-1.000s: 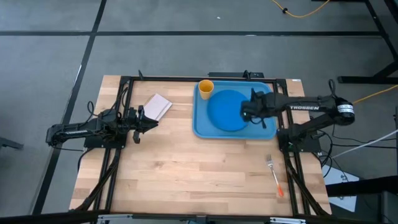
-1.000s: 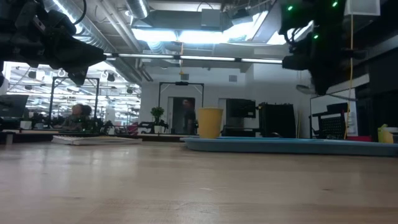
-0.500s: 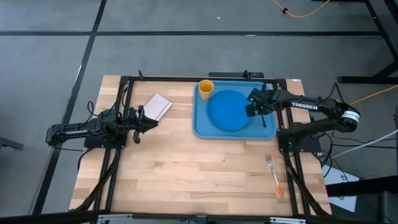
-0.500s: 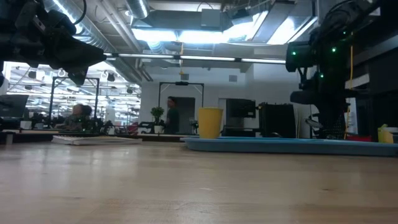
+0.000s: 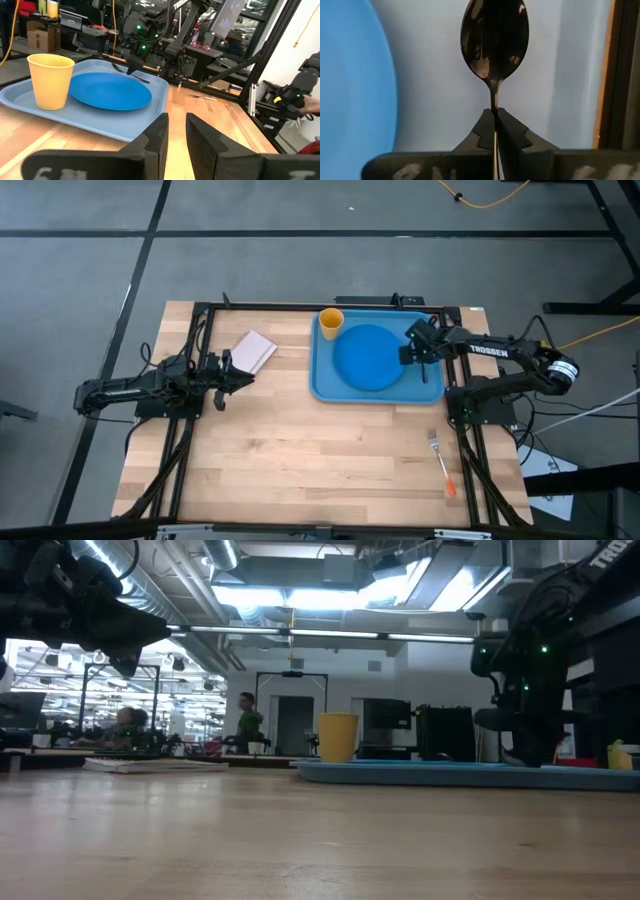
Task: Pick and place plate/cup/fork/spoon on tray
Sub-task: Put the black spoon on the tray to the right of the blue plate, then put the orange fork on the tray in between the blue plate and black spoon
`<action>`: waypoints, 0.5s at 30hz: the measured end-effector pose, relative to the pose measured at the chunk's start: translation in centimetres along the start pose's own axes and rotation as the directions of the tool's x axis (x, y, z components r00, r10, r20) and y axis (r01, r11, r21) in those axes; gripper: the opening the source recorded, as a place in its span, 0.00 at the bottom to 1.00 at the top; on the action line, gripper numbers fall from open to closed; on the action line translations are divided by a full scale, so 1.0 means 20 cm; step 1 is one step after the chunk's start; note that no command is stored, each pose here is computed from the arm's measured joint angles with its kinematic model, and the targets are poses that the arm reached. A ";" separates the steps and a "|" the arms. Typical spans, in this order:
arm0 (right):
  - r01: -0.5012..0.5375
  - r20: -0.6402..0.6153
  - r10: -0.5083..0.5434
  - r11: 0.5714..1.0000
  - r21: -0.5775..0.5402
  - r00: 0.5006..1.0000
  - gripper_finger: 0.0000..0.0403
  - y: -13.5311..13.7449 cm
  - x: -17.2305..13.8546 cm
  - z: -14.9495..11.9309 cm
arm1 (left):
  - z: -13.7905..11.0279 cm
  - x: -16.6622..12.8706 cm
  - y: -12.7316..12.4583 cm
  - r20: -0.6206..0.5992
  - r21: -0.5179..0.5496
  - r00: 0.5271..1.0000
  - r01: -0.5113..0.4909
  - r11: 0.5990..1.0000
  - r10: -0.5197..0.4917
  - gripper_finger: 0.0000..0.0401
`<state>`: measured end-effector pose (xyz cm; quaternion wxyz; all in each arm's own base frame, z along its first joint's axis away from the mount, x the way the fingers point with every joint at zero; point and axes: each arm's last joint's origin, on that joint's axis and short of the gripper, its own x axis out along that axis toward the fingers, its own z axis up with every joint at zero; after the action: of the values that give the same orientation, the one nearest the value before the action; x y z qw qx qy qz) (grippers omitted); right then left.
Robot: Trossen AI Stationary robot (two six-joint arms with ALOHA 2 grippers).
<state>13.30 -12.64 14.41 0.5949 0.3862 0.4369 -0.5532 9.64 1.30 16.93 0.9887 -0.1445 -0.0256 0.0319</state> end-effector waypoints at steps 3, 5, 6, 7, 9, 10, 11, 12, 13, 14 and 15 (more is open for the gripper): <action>0.009 0.002 -0.009 1.000 0.010 1.000 0.02 -0.01 0.01 0.00 | 0.00 0.00 0.00 0.000 0.000 1.000 0.000 1.000 0.000 0.15; 0.021 0.011 -0.022 1.000 0.012 1.000 0.03 -0.02 0.02 -0.01 | 0.00 0.00 0.00 0.000 0.000 1.000 -0.001 1.000 0.001 0.15; 0.020 0.014 -0.020 1.000 0.009 1.000 0.04 -0.02 0.02 0.00 | 0.00 0.00 0.00 0.000 0.000 1.000 0.000 1.000 0.000 0.15; 0.021 0.021 -0.021 1.000 0.010 1.000 0.06 -0.02 0.02 0.00 | 0.00 0.00 0.00 0.000 0.000 1.000 0.000 1.000 0.000 0.15; 0.036 0.040 -0.036 0.999 0.013 0.999 0.09 -0.02 0.02 0.00 | 0.00 0.00 0.00 0.000 0.000 1.000 0.000 1.000 0.000 0.15; 0.038 0.044 -0.039 0.999 0.013 0.998 0.10 -0.02 0.02 0.00 | 0.00 0.00 0.00 0.000 0.000 1.000 0.000 1.000 0.000 0.15; 0.039 0.044 -0.039 0.999 0.014 0.998 0.11 -0.02 0.02 0.00 | 0.00 0.00 0.00 0.000 0.000 1.000 0.000 1.000 0.000 0.15; 0.038 0.044 -0.039 0.999 0.018 0.998 0.13 -0.02 0.02 0.00 | 0.00 0.00 0.00 0.000 0.000 1.000 0.000 1.000 0.000 0.15; 0.038 0.044 -0.039 0.999 0.017 0.998 0.14 -0.02 0.02 0.00 | 0.00 0.00 0.00 0.000 0.000 1.000 0.000 1.000 0.000 0.15; 0.038 0.044 -0.039 0.999 0.017 0.998 0.14 -0.02 0.02 0.00 | 0.00 0.00 0.00 0.000 0.000 1.000 0.000 1.000 0.000 0.15; 0.038 0.044 -0.039 0.999 0.016 0.998 0.15 -0.02 0.02 0.00 | 0.00 0.00 0.00 0.000 0.000 1.000 0.000 1.000 0.000 0.15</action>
<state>12.94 -12.84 14.07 0.5907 0.3700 0.4267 -0.5763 9.64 1.30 16.93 0.9887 -0.1444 -0.0256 0.0320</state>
